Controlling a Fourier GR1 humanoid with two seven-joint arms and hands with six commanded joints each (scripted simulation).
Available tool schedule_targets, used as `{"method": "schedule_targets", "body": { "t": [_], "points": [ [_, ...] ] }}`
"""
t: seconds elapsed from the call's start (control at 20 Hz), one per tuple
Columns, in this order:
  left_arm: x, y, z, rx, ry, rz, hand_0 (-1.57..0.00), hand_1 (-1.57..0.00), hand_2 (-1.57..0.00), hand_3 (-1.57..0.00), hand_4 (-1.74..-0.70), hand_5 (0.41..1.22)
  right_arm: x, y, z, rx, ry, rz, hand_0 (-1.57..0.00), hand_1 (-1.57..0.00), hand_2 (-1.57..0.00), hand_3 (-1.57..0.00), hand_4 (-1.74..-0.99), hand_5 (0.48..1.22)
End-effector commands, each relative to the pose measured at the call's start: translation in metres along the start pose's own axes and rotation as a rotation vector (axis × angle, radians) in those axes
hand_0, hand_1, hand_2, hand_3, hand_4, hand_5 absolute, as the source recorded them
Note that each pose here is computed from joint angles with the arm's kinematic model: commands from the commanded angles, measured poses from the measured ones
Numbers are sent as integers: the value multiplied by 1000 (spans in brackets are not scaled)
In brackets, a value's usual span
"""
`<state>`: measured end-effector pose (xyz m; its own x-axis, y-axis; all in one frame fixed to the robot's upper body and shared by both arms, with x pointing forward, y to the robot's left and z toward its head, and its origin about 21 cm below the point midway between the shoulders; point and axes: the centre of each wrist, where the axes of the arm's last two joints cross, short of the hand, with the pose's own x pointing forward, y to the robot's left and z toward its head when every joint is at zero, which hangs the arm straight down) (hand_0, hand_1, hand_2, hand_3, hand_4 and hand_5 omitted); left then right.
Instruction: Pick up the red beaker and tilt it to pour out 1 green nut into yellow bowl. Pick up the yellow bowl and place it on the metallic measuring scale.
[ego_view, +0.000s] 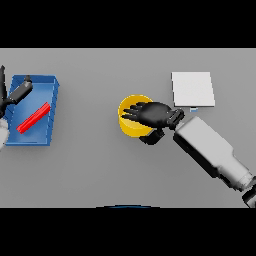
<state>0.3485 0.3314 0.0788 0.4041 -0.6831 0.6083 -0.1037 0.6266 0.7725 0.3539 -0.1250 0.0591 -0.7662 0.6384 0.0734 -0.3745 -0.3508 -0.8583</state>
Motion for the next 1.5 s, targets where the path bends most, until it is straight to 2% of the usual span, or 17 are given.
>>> {"method": "schedule_targets", "body": {
  "t": [0.0, 0.35, 0.45, 0.5, 0.55, 0.65, 0.75, 0.8, 0.95, 1.1, 1.3, 1.45],
  "points": [
    [-1, -5, 1, -6, 9, -3, 1, 1, 1, 1, -744, 698, 0, -2, -4, 19, 9, 4, 1, 1, 1, 1, -1261, 736],
    [-2, -7, 0, -3, 2, -4, 1, 1, 1, 1, -745, 699, -2, 3, -13, 95, 35, -36, 1, 1, -23, -72, -1289, 758],
    [-3, -2, -1, 1, 10, -8, 1, 1, 1, 1, -750, 701, -2, 3, -15, 111, 60, -66, -26, -36, -71, -141, -1302, 805],
    [-5, -1, -1, 2, 10, -7, 1, 1, 1, 1, -752, 701, -2, 5, -15, 121, 62, -62, -161, -135, -147, -182, -1321, 839],
    [-3, -2, -1, 5, 4, -9, 1, 1, 1, 1, -754, 700, -2, 5, -12, 123, 49, -62, -443, -422, -375, -236, -1351, 915],
    [-5, -4, 0, 2, 15, -9, 1, 1, 1, 1, -755, 704, -4, 5, -13, 127, 10, -72, -849, -836, -806, -399, -1463, 1025],
    [-1, 0, -2, 9, 9, -11, 1, 1, 1, 1, -756, 701, -2, 4, -13, 135, 19, -74, -1109, -1100, -1081, -706, -1557, 1096],
    [-2, 0, -2, 4, 7, -15, 1, 1, 1, 1, -754, 700, -2, 3, -12, 147, 20, -80, -1201, -1195, -1133, -871, -1594, 1121],
    [-5, -2, -2, 4, -2, -22, 1, 1, 1, 1, -747, 692, -4, 5, -9, 145, 18, -78, -1382, -1378, -1234, -1210, -1666, 1170],
    [-4, -1, 0, 6, -7, -28, 1, 1, 1, 1, -735, 689, -5, 3, -8, 148, 13, -86, -1474, -1472, -1281, -1365, -1702, 1195],
    [-2, -1, 0, -2, -5, -28, 1, 1, 1, 1, -731, 685, -4, -2, -3, 115, 8, -79, -1531, -1531, -1306, -1405, -1725, 1210],
    [-2, 2, 0, 5, -7, -33, 1, 1, 1, 1, -732, 691, -8, -14, 7, 99, 27, -84, -1551, -1550, -1371, -1309, -1733, 1215]
  ]
}}
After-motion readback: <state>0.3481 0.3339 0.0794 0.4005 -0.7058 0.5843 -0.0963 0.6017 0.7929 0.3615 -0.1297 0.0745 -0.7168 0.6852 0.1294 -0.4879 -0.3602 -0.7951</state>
